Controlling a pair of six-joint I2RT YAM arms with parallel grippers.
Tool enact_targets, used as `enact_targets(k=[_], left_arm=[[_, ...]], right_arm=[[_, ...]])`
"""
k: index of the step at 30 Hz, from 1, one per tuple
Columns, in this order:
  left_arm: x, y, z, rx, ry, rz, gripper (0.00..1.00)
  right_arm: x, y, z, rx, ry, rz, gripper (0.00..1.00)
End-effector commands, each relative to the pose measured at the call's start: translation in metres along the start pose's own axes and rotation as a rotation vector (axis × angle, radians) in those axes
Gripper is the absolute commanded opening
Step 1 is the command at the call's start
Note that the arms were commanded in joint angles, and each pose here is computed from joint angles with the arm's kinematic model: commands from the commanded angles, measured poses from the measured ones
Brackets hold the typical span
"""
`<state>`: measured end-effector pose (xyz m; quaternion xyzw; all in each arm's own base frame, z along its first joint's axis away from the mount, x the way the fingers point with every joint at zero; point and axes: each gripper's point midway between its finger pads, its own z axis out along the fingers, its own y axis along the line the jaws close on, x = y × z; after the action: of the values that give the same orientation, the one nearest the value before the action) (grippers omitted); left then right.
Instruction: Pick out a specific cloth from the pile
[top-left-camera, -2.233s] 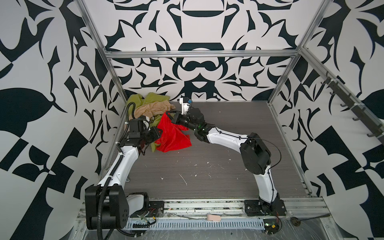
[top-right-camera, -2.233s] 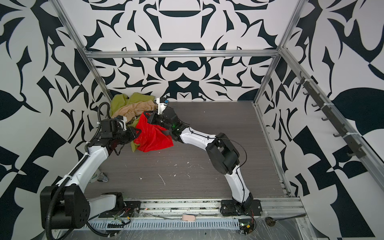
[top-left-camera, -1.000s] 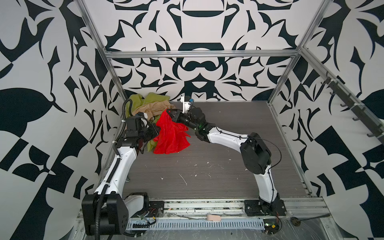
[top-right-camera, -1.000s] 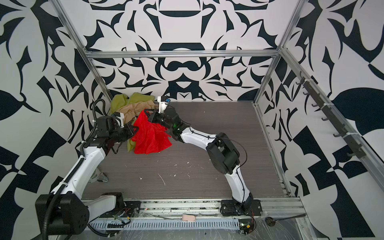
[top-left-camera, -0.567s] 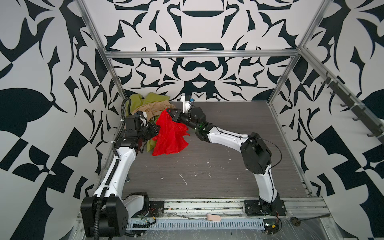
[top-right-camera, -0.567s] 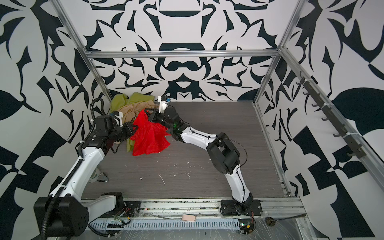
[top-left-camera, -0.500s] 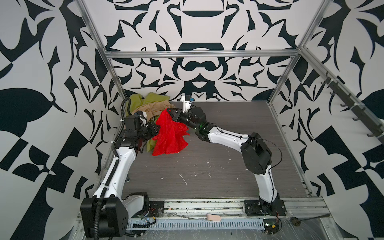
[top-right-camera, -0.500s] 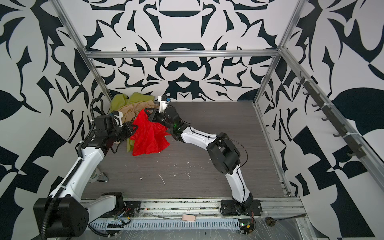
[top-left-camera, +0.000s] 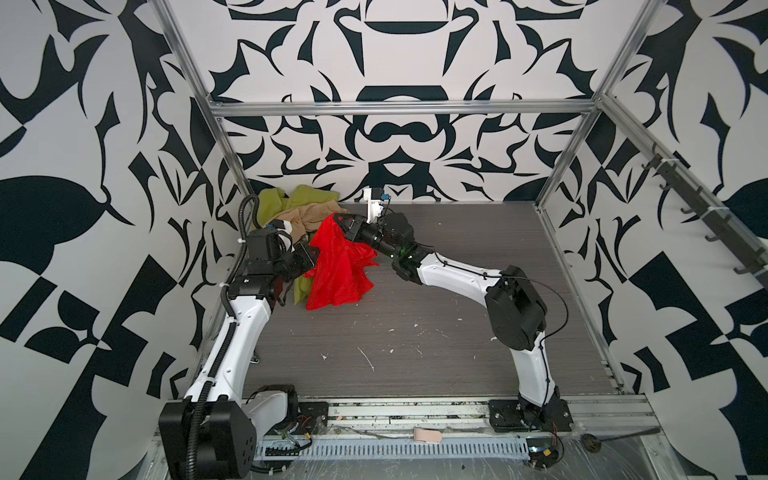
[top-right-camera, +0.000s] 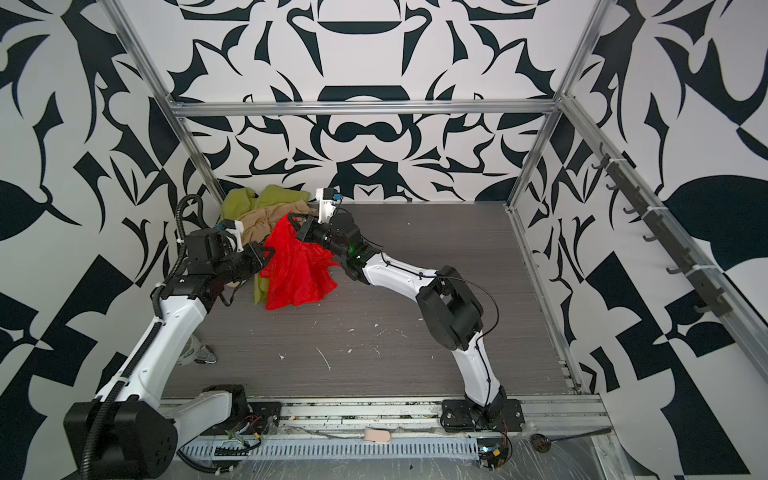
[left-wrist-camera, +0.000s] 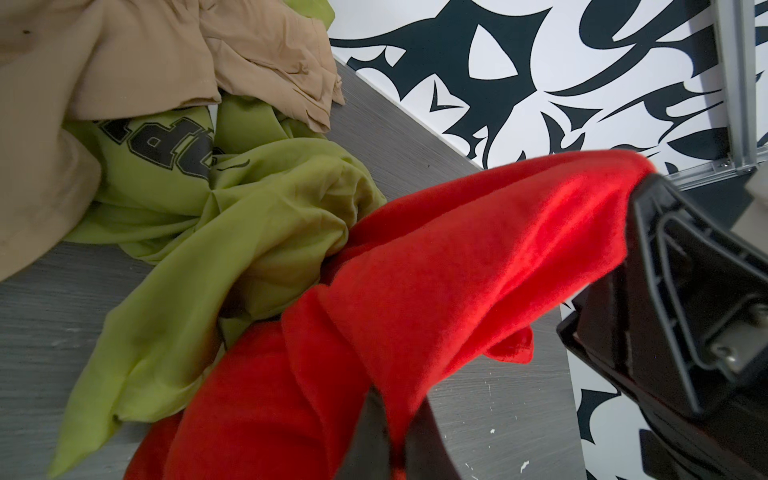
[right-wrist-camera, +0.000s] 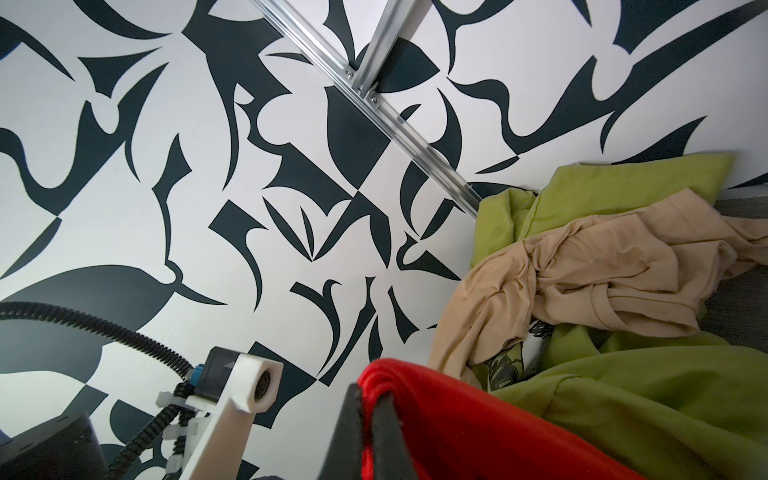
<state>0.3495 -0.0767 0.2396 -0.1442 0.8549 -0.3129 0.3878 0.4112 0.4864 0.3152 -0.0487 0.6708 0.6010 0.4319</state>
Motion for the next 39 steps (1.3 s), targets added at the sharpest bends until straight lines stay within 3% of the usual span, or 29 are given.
enact_targets(k=[1,39], left_arm=[[-0.018,-0.025,-0.016,0.062,-0.054,0.025,0.03],[-0.034,-0.06,-0.046,0.144,-0.115,0.045,0.02]], right_arm=[[-0.036,0.052,-0.015,-0.113,-0.088,-0.021,0.0],[-0.055,0.076,-0.035,-0.135,-0.132,-0.042,0.0]])
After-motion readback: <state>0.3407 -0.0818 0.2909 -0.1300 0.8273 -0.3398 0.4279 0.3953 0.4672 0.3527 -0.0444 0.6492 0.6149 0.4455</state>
